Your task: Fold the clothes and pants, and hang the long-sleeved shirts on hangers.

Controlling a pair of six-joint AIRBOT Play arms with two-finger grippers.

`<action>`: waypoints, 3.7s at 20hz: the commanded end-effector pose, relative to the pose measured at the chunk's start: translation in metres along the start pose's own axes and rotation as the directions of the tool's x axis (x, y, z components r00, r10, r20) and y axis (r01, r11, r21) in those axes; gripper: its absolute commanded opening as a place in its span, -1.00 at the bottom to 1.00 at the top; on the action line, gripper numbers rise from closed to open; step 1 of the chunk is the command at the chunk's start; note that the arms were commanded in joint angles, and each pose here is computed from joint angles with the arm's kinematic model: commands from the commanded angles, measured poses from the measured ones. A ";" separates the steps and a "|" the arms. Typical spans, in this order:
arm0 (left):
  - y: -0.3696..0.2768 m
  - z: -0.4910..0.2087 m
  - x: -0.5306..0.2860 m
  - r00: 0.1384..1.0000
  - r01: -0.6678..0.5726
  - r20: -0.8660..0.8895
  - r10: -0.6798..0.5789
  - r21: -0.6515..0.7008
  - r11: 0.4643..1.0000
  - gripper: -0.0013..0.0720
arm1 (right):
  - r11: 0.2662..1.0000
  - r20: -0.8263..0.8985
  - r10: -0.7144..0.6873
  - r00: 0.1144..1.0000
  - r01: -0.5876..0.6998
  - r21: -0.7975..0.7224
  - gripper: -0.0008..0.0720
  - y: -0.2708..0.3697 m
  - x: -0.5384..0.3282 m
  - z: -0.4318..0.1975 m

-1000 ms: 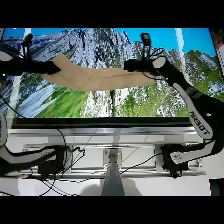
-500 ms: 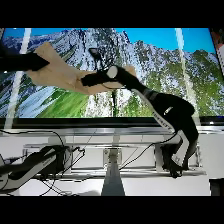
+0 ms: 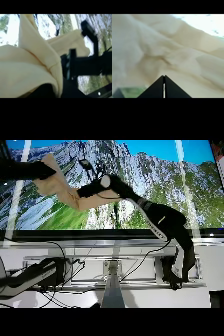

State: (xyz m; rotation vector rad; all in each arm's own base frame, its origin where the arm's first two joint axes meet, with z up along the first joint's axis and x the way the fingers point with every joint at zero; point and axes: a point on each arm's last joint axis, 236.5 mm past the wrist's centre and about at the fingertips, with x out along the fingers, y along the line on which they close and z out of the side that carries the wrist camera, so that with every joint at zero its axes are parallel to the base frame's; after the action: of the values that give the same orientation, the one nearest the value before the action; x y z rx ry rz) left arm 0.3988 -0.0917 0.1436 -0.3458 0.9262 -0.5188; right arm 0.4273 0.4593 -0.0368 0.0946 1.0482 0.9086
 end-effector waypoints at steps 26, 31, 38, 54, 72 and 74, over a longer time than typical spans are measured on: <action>-0.126 -0.025 0.248 0.913 0.407 0.010 -0.407 -0.083 0.910 0.96 | 0.825 -0.106 -0.146 0.984 0.180 0.536 0.76 -0.309 -0.226 -0.060; -0.130 -0.028 0.247 0.907 0.418 -0.004 -0.420 -0.082 0.905 0.96 | 0.707 -0.031 0.184 0.983 -0.110 0.699 0.76 -0.272 -0.154 -0.067; -0.124 -0.027 0.247 0.913 0.409 -0.004 -0.409 -0.008 0.913 0.96 | 0.738 0.008 0.397 0.918 -0.324 0.592 0.76 -0.190 -0.103 -0.046; 0.048 0.053 0.110 0.989 -0.078 0.140 0.037 0.296 0.952 0.61 | 0.842 -0.306 0.507 0.805 -0.389 0.374 0.95 -0.027 -0.023 -0.096; 0.002 0.078 0.031 0.966 -0.123 0.257 0.020 0.391 0.912 0.61 | 0.939 -0.226 -0.253 0.941 0.295 0.177 -0.95 -0.209 -0.223 -0.026; -0.005 0.073 0.026 0.970 -0.107 0.243 0.006 0.403 0.909 0.61 | 0.877 -0.224 -0.327 0.918 0.383 0.289 -0.95 -0.247 -0.282 -0.037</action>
State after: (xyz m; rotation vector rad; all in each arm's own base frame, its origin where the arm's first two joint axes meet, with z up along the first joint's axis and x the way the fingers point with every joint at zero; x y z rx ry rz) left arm 0.4815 -0.1017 0.1633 -0.0006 0.5657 -0.5639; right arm 0.4879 0.1918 0.0017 0.0615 1.3048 0.6446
